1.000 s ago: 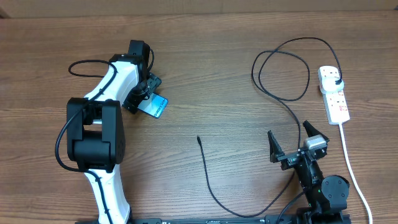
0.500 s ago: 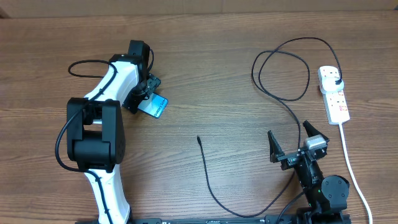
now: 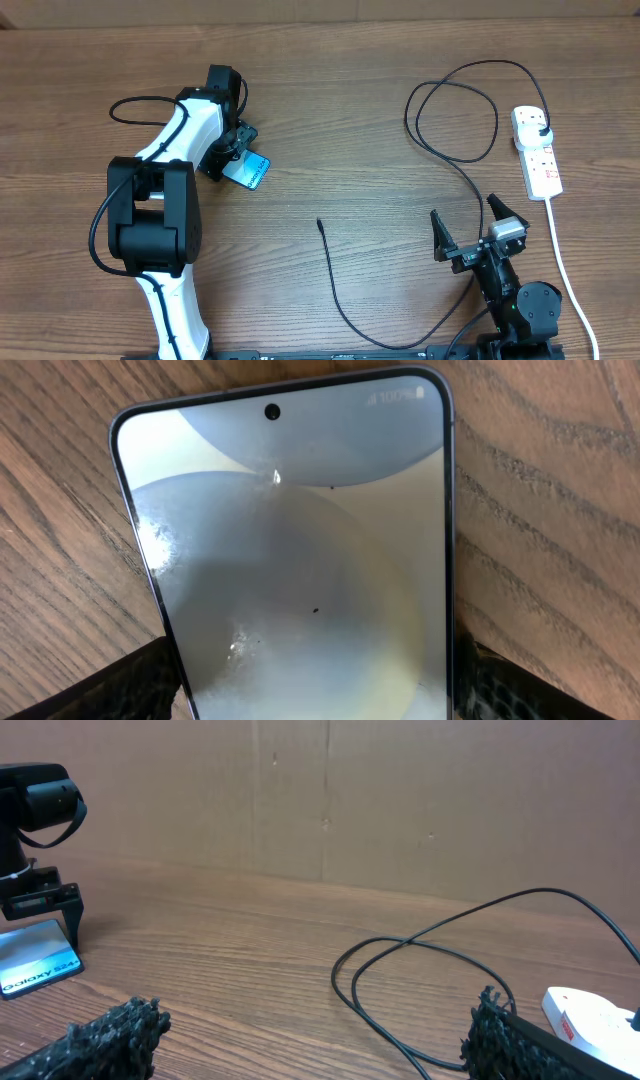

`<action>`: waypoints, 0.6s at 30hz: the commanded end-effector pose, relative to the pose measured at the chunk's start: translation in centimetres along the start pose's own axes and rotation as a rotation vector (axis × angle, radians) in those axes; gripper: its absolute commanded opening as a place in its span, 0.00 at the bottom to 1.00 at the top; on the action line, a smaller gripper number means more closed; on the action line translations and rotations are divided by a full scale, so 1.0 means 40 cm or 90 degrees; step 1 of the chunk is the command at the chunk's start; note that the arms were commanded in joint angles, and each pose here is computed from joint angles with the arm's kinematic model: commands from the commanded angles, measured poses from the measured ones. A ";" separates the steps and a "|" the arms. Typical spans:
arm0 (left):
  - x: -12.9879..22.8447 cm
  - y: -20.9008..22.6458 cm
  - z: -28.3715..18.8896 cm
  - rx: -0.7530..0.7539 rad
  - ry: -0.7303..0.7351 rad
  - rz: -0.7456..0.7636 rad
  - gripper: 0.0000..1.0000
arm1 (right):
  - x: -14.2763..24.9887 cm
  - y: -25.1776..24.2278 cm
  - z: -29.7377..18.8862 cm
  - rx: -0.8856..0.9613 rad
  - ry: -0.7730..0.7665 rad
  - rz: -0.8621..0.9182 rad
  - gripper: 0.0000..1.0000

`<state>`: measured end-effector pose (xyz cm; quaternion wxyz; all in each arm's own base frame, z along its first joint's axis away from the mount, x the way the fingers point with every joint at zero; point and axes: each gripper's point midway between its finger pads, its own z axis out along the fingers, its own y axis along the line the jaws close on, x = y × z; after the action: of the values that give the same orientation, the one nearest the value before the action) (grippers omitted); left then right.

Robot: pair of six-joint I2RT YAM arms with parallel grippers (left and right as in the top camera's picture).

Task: Plug charger to phone and switch on socket
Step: 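Close the left gripper on the phone's bottom edge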

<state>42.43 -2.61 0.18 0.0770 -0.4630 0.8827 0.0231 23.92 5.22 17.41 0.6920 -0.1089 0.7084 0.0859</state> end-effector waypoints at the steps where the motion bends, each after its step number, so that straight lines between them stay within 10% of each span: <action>1: 0.038 0.022 0.052 -0.029 0.028 -0.001 0.89 | 0.003 0.003 0.000 -0.002 -0.005 0.003 1.00; 18: 0.036 0.023 0.052 -0.031 0.024 -0.001 0.86 | 0.003 0.003 0.000 -0.002 -0.005 0.003 1.00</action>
<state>42.43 -2.60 0.19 0.0771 -0.4630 0.8827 0.0233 23.92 5.23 17.41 0.6920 -0.1092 0.7084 0.0859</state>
